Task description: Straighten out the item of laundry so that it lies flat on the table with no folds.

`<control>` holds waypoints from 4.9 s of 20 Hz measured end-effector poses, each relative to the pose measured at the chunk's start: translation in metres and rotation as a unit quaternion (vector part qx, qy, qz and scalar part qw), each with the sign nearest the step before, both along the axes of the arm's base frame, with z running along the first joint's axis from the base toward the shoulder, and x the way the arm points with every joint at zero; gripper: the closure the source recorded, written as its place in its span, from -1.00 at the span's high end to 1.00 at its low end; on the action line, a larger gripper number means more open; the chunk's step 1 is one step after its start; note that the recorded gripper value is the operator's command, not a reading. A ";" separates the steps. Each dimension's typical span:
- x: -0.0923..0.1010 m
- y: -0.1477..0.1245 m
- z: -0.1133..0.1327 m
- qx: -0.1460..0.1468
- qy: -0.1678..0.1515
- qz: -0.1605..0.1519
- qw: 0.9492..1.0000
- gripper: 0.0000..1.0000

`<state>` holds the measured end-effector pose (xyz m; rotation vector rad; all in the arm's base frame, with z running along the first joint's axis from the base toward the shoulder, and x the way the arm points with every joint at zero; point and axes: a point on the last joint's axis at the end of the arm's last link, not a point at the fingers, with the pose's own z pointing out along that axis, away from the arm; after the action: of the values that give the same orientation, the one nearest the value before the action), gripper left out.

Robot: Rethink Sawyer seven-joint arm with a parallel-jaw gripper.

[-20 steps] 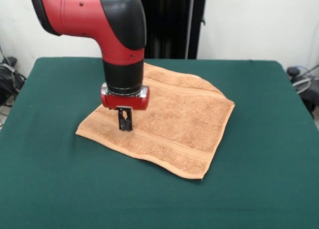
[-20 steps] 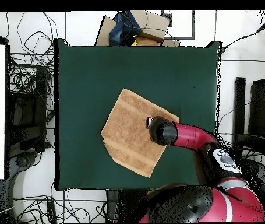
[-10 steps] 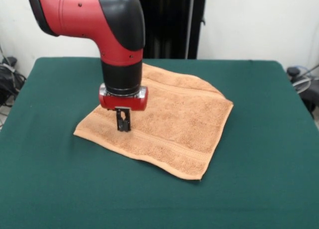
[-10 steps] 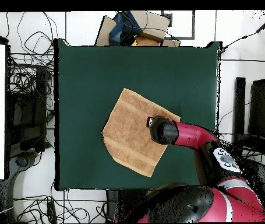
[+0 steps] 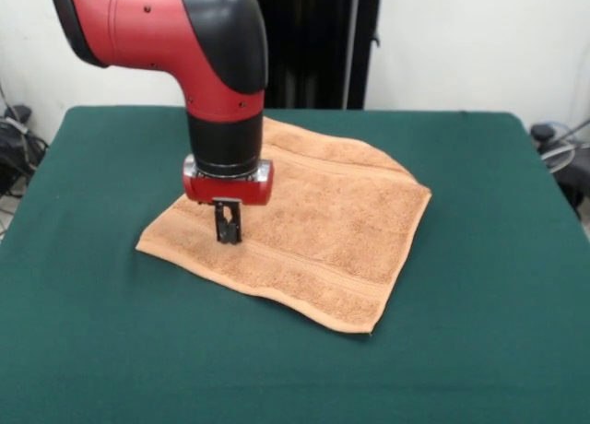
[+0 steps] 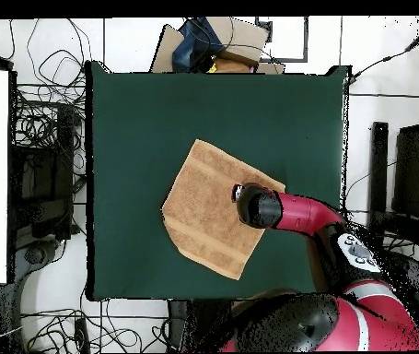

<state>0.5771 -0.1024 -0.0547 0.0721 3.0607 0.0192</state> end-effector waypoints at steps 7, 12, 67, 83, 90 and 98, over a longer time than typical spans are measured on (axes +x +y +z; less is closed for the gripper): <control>0.002 -0.005 0.000 0.013 0.005 -0.005 1.000 -1.00; 0.007 -0.016 0.000 0.035 0.016 -0.017 0.999 -1.00; 0.022 -0.054 -0.001 0.086 0.021 -0.019 0.996 -1.00; 0.026 -0.060 -0.001 0.098 0.026 -0.010 0.995 -1.00; 0.032 -0.067 -0.002 0.124 0.046 -0.017 0.991 -1.00; 0.035 -0.072 -0.003 0.139 0.055 -0.020 0.988 -1.00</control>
<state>0.6118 -0.1740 -0.0581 0.1555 3.1427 0.4559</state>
